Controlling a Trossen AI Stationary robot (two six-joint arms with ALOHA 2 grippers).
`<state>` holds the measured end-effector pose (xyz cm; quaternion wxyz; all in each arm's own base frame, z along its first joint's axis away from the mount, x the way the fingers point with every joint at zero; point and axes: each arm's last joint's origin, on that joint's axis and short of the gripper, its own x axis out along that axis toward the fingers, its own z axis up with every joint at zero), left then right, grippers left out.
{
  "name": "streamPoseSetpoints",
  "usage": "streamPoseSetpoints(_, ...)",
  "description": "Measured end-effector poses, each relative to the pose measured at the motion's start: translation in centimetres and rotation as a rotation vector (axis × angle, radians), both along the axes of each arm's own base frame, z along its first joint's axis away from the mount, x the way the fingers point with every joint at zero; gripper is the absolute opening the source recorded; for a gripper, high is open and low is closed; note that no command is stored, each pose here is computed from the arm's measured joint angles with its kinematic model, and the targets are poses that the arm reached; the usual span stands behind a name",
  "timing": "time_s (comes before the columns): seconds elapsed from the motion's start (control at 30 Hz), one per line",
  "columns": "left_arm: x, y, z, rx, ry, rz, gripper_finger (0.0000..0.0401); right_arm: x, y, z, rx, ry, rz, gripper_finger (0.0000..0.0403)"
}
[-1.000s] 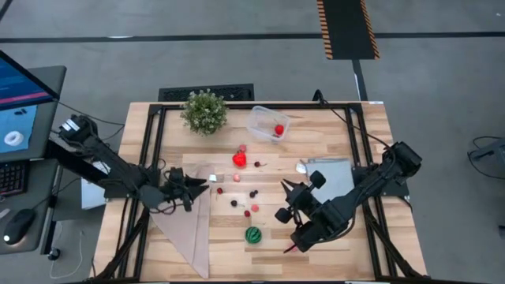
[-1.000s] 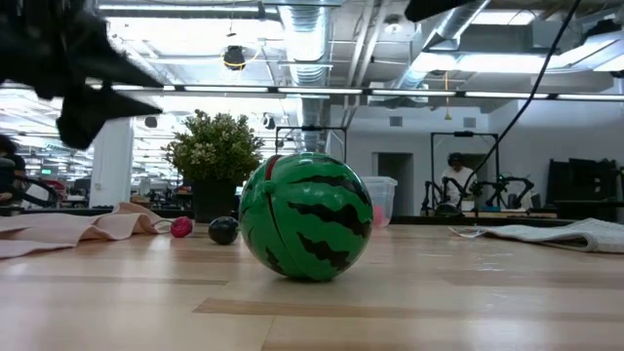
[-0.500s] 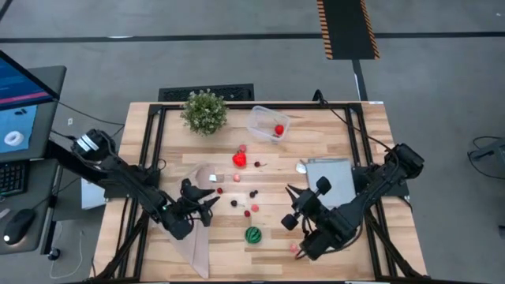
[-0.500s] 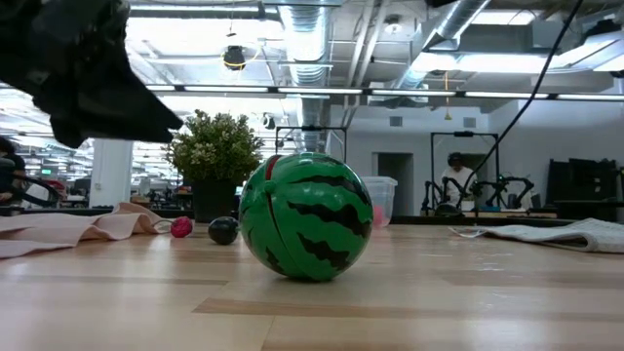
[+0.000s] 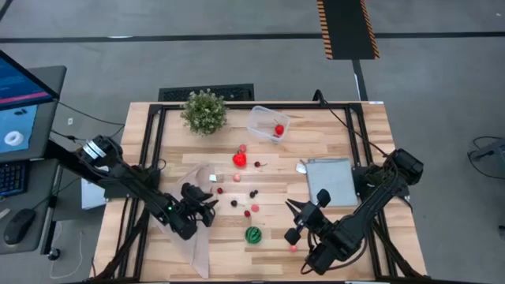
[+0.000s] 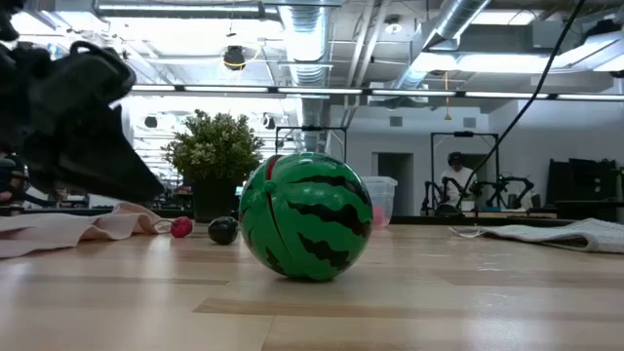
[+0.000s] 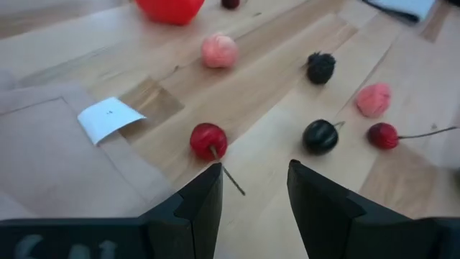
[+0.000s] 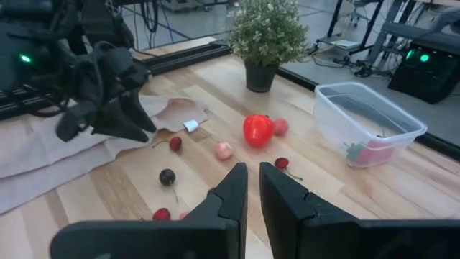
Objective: Pick and placing Produce into tupperware
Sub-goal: Put the red cherry into the transparent bin
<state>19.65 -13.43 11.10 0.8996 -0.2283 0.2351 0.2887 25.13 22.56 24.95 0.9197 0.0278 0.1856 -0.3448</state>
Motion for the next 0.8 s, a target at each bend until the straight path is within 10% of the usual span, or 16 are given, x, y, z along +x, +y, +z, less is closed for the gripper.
streamPoseSetpoints(0.8,1.4,1.6,-1.0,0.023,0.123,-0.009,0.0147,0.1,0.2,0.0,0.041,-0.003,0.003,0.0062)
